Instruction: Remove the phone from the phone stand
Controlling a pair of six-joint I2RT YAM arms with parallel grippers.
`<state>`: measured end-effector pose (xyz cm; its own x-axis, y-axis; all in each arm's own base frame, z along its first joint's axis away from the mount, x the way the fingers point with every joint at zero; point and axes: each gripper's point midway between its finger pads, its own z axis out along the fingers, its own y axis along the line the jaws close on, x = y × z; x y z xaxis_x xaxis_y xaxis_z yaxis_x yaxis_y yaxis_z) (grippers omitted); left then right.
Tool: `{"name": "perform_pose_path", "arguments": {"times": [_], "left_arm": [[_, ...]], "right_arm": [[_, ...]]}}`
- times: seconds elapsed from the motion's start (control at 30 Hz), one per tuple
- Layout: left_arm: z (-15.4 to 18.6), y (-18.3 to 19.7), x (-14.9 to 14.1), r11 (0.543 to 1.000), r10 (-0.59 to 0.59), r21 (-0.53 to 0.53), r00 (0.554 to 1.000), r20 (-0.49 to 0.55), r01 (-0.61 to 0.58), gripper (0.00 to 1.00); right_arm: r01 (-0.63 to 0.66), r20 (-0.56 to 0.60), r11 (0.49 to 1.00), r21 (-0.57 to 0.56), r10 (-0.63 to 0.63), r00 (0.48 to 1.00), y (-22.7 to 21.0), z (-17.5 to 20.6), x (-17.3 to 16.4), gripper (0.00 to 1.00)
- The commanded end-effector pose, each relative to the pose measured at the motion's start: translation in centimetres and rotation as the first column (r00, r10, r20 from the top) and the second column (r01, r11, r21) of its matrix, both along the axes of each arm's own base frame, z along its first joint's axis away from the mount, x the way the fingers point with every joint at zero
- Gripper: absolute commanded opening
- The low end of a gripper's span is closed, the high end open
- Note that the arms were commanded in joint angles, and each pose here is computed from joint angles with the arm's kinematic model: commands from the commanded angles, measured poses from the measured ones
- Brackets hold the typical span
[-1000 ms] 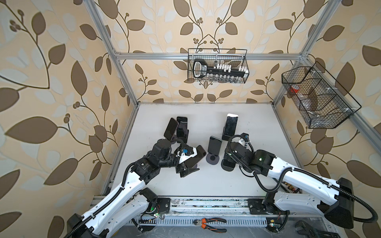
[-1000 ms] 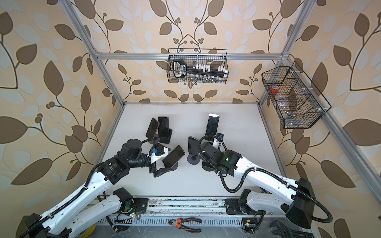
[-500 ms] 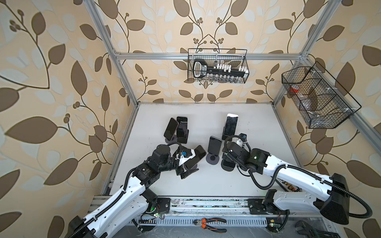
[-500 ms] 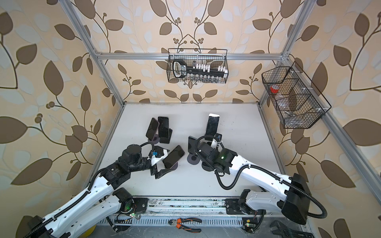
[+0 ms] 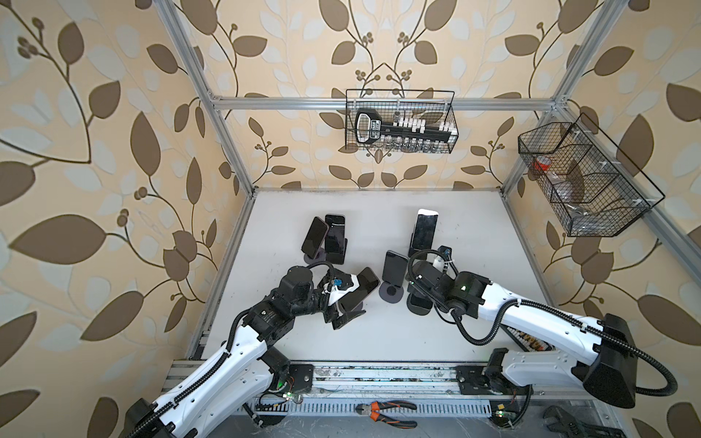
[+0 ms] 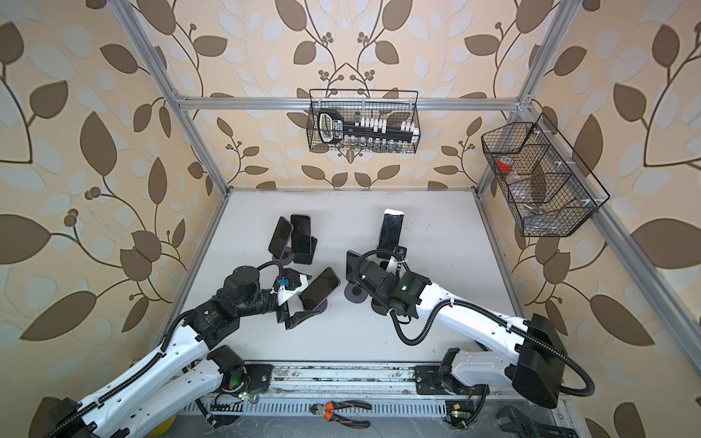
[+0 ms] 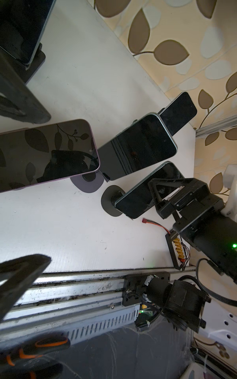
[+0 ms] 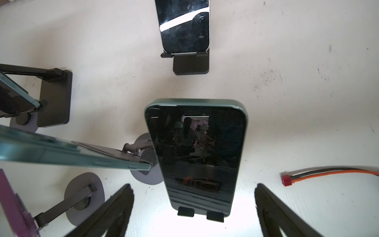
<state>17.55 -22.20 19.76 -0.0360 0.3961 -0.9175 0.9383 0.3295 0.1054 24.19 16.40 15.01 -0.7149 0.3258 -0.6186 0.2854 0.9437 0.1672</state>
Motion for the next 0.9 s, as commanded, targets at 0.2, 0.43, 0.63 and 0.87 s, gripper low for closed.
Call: {"name": "perform_pose_path", "arguments": {"times": [0.2,0.43,0.63,0.87], "left_arm": [[2.8,-0.8,0.5,0.998,0.000,-0.064,1.000,0.031,0.002,0.99],[3.1,-0.8,0.5,0.998,0.002,-0.064,1.000,0.019,-0.001,0.99],[3.4,-0.8,0.6,0.997,0.013,-0.073,1.000,0.009,-0.012,0.99],[3.4,-0.7,0.8,0.997,0.025,-0.070,1.000,0.002,-0.025,0.99]], "right_arm": [[0.036,0.017,0.999,-0.011,-0.036,0.999,-0.6,0.4,0.5,0.95],[0.023,0.025,1.000,-0.014,-0.023,0.999,-0.8,0.6,1.4,0.94],[0.017,0.031,1.000,-0.010,-0.017,0.999,-0.9,0.3,1.8,0.93],[0.008,0.014,1.000,-0.011,-0.008,1.000,-0.7,-0.5,2.1,0.93]]}}
